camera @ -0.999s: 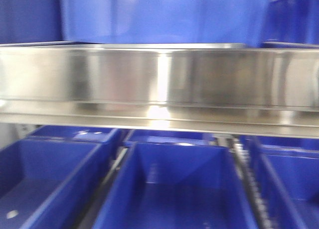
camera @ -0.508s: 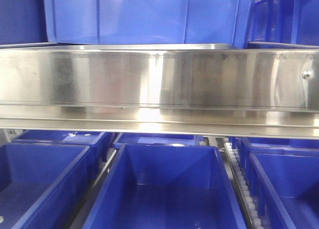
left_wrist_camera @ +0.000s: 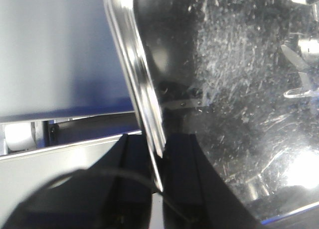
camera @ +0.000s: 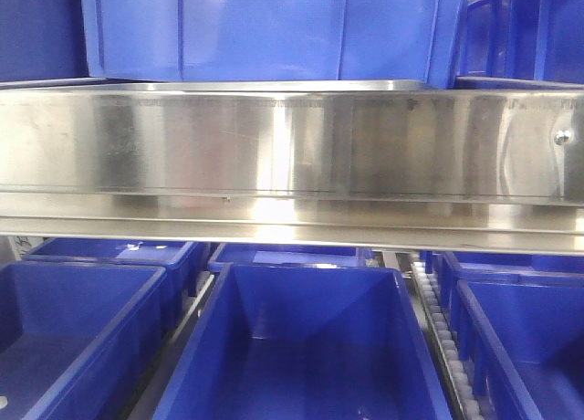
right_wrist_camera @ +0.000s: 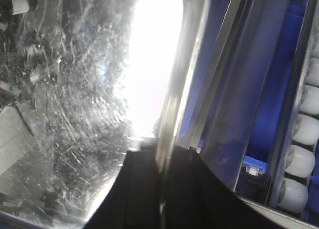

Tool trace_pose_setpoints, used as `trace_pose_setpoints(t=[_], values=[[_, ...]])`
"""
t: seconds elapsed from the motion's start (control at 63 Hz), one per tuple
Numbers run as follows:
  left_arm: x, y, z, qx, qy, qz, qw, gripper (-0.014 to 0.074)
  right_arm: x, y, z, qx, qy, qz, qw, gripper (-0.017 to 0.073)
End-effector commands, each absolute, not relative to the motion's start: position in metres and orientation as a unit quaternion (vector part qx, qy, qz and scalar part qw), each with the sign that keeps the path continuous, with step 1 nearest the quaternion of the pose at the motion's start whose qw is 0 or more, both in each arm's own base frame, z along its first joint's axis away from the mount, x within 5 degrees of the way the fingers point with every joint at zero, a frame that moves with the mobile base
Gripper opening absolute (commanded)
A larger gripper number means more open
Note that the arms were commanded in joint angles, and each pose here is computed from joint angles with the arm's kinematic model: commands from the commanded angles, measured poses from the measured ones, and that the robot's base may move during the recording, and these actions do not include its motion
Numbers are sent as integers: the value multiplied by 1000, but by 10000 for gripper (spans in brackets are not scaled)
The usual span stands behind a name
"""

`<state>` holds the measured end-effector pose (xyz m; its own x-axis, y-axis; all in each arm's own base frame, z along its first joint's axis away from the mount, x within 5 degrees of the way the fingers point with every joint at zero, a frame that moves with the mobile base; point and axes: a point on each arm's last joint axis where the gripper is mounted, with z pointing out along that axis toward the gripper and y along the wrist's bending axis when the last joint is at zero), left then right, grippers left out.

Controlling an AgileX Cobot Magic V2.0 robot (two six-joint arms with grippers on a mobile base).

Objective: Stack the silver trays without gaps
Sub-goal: 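Carry the tray over the shelf edge and lower it onto the tray stack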

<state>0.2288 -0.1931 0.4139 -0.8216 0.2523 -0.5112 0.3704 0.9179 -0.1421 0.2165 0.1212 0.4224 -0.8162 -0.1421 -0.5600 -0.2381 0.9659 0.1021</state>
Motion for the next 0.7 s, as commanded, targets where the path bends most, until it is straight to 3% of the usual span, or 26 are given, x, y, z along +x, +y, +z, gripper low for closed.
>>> trace_pose_setpoints(t=[0.0,0.444,0.682], values=[[211,-196,428,191,940,-159,234,-48,202,123,435,-115,946,120,279,56],[218,-191,436,182,933,-166,262,-48,202,125,438,-115,943,132,285,56],[252,-173,458,140,928,-148,313,-48,218,136,444,-114,938,141,294,56]])
